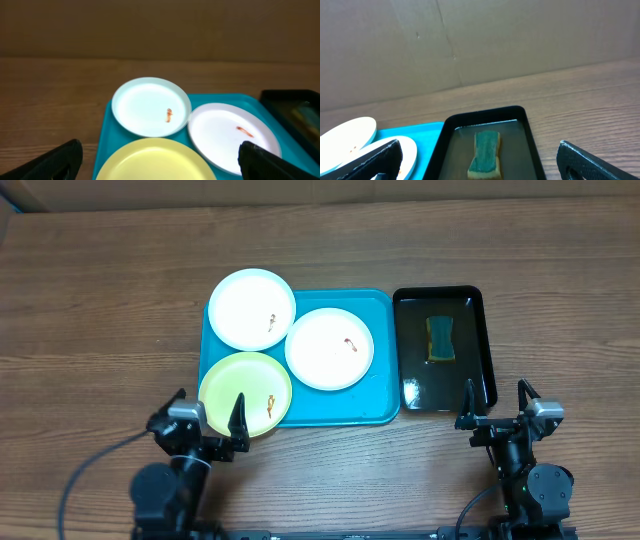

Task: Clean dirty plates on tray and stack at the side
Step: 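Reach the left gripper to the right white plate's rim and grasp it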

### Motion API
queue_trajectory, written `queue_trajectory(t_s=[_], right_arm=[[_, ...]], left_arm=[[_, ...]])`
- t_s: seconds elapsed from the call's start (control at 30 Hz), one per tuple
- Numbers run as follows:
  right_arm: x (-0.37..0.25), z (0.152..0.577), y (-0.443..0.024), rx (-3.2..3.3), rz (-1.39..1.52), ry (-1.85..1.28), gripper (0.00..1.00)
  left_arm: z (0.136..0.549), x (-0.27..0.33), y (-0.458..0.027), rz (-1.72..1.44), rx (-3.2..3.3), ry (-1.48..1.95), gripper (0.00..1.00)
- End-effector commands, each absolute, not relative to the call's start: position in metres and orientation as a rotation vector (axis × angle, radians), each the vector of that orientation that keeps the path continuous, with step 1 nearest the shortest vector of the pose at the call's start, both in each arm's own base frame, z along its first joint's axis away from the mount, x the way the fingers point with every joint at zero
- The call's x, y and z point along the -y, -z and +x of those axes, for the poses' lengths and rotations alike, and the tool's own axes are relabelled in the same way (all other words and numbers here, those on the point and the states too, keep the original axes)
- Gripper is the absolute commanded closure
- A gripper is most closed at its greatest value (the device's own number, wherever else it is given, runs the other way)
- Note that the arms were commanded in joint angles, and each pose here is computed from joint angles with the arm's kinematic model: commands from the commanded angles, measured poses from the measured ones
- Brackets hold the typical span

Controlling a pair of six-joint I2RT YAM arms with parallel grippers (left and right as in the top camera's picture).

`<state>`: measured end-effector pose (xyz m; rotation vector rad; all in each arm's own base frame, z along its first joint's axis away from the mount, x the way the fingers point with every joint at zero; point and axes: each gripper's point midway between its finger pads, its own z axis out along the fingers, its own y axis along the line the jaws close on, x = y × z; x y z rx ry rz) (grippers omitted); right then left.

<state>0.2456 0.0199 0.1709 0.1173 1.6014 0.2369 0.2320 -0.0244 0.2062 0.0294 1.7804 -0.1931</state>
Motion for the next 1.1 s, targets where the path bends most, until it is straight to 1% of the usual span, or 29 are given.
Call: queue_trajectory(t_s=[0.0,0.13,0.33,0.43,0.57,0.6,0.63,0.7,0.73,0.77,0.8,0.83,0.93,1.0,1.03,1.07], right_arm=[[-0.019,0.246,-0.170,-1.595,0.113,-0.230,0.00],[-0.019,0.246,-0.170,-1.595,0.114,-0.230,0.00],[-0.019,0.246,-0.170,-1.595,0.113,-0.230,0.00],[-0.019,0.246,-0.170,-1.595,0.114,-0.230,0.00],[-0.019,0.246,-0.170,-1.595,0.113,-0.230,0.00],[-0.019,0.246,-0.170,-1.595,0.114,-0.230,0.00],[-0.019,0.246,-0.170,-1.595,0.114,-0.230,0.00],[-0.019,0.246,-0.170,-1.595,0.114,-0.230,0.00],[-0.019,0.246,-0.170,-1.595,0.114,-0.230,0.00],[-0.019,0.246,-0.170,-1.595,0.113,-0.230,0.00],[-0.019,0.246,-0.170,-1.595,0.113,-0.230,0.00],[-0.019,0.246,-0.170,-1.595,0.114,-0.230,0.00],[-0.019,0.246,-0.170,-1.595,0.113,-0.230,0.00],[-0.019,0.246,-0.170,-1.595,0.114,-0.230,0.00],[-0.019,0.246,-0.170,-1.595,0.113,-0.230,0.00],[-0.019,0.246,-0.170,-1.595,0.114,-0.230,0.00]], left_arm=[[0.236,0.043,-0.257,0.085,-1.801,0.312,0.00],[0.251,0.066,-0.278,0.131,-2.056,0.482,0.00],[0.274,0.074,-0.275,0.050,-2.556,0.630,0.00],[0.289,0.075,-0.258,-0.006,-2.729,0.667,0.00],[0.304,0.083,-0.218,-0.057,-2.889,0.763,0.00],[0.307,0.084,-0.209,-0.063,-2.919,0.769,0.06],[0.310,0.086,-0.196,-0.065,-2.962,0.771,0.27],[0.312,0.093,-0.179,-0.040,-3.025,0.749,0.55],[0.313,0.098,-0.169,-0.019,-3.057,0.717,0.59],[0.316,0.102,-0.160,-0.007,-3.077,0.685,0.68],[0.318,0.106,-0.151,-0.003,-3.094,0.645,0.81],[0.322,0.112,-0.142,0.004,-3.108,0.597,0.83],[0.332,0.127,-0.117,0.024,-3.132,0.446,0.82],[0.339,0.132,-0.103,0.024,-3.135,0.338,0.58],[0.341,0.133,-0.096,0.016,-3.137,0.283,0.49],[0.344,0.134,-0.091,0.012,-3.136,0.242,0.45]])
